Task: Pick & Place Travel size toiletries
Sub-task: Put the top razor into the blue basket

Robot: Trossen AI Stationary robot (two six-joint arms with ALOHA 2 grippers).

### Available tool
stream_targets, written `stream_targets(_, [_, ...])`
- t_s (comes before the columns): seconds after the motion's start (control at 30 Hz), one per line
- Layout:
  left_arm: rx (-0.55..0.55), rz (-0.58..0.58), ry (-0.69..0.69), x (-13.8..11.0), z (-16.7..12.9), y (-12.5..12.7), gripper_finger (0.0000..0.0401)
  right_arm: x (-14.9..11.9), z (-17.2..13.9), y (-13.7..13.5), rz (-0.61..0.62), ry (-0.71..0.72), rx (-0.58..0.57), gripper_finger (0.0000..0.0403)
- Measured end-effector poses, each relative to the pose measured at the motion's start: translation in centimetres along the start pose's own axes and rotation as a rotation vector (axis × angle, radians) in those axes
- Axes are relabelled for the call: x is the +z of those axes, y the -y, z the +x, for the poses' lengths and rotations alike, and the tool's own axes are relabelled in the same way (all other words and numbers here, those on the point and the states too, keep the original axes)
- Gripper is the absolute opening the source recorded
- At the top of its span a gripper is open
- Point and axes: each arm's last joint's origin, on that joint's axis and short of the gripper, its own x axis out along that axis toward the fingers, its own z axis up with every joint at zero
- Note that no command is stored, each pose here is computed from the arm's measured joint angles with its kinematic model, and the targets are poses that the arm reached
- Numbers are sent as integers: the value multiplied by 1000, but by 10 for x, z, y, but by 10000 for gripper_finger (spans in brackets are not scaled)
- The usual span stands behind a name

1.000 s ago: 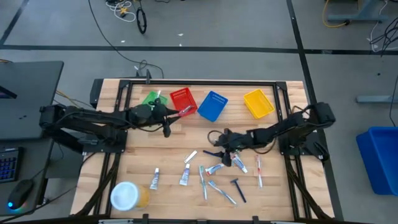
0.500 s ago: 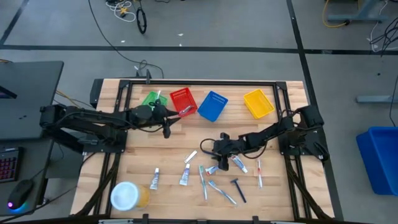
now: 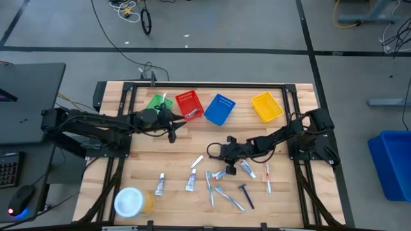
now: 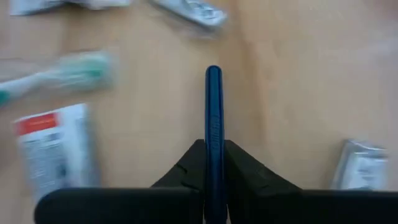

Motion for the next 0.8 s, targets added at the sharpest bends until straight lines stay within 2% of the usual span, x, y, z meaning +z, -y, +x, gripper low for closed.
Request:
stream_targets(0.17, [0, -7, -1, 0, 0, 0, 126, 25, -19, 2, -8, 92, 95, 44])
stream_targets(0.33, [1, -10, 3, 0, 0, 0, 126, 59, -50, 18, -156, 186, 91, 47])
stream_targets(0.47, [1, -11, 4, 0, 0, 0, 126, 82, -71, 47, -269, 187, -32, 47])
stream_targets(0.6, [5, -10, 3, 0, 0, 0, 126, 100, -84, 82, -305, 189, -143, 49])
stream_targets(0.8, [12, -11, 8, 1, 0, 0, 126, 99, -96, 134, -331, 159, -278, 50])
